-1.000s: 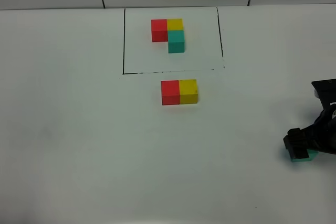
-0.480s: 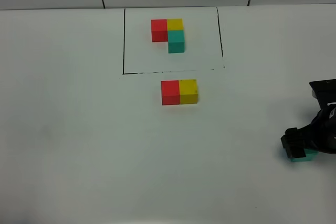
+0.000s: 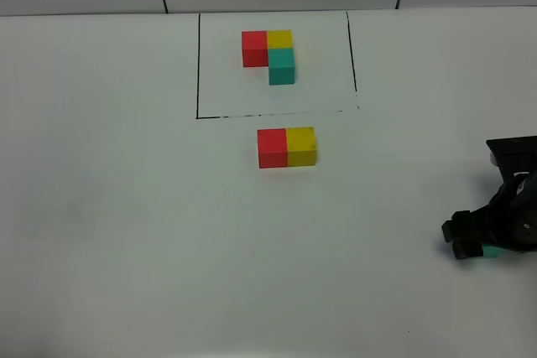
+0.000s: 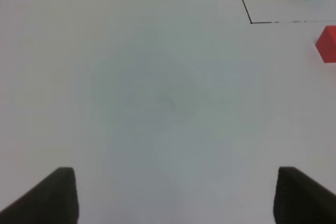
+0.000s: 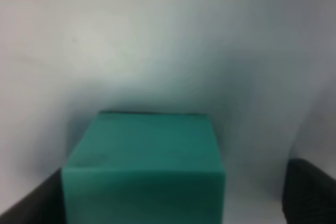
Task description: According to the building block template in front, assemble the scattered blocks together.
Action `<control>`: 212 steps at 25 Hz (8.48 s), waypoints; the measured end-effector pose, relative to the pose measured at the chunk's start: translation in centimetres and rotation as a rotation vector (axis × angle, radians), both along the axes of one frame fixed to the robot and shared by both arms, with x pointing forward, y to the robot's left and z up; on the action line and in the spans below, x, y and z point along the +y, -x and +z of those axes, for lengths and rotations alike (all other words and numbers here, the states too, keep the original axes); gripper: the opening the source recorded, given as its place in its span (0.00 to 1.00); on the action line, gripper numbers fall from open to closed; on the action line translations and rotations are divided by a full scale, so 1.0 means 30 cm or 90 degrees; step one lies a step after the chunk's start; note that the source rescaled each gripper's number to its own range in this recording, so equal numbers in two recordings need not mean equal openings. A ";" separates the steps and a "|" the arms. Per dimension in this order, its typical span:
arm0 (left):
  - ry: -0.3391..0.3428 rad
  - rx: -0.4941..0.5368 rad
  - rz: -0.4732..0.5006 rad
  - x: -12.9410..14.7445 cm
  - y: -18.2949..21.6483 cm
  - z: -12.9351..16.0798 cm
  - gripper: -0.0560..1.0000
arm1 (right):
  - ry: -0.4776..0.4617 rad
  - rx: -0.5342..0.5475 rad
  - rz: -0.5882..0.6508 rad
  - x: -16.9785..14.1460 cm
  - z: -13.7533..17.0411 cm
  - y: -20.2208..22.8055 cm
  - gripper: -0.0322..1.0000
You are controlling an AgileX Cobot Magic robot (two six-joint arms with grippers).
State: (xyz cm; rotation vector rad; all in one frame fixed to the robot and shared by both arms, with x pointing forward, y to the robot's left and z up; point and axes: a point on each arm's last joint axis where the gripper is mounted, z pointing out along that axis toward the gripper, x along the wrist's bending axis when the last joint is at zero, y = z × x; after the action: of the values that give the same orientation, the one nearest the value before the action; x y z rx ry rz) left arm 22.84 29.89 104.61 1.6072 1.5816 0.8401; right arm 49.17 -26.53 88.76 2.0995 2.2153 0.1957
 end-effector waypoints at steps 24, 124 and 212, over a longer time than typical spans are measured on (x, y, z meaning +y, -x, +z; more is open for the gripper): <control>0.000 0.000 0.000 0.000 0.000 0.000 0.94 | -0.039 -0.027 -0.010 0.497 0.133 -0.001 0.03; 0.000 0.000 0.000 0.000 0.000 0.000 0.94 | -0.016 -0.016 -0.027 0.781 0.000 -0.311 0.03; 0.000 0.000 0.000 0.000 0.000 0.000 0.94 | -0.018 -0.549 -0.064 -0.126 0.757 0.756 1.00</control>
State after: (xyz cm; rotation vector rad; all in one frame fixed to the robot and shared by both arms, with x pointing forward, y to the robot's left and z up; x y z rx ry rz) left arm 22.84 29.89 104.61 1.6072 1.5816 0.8401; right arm 26.49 -30.31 111.47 1.6487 1.5795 0.9197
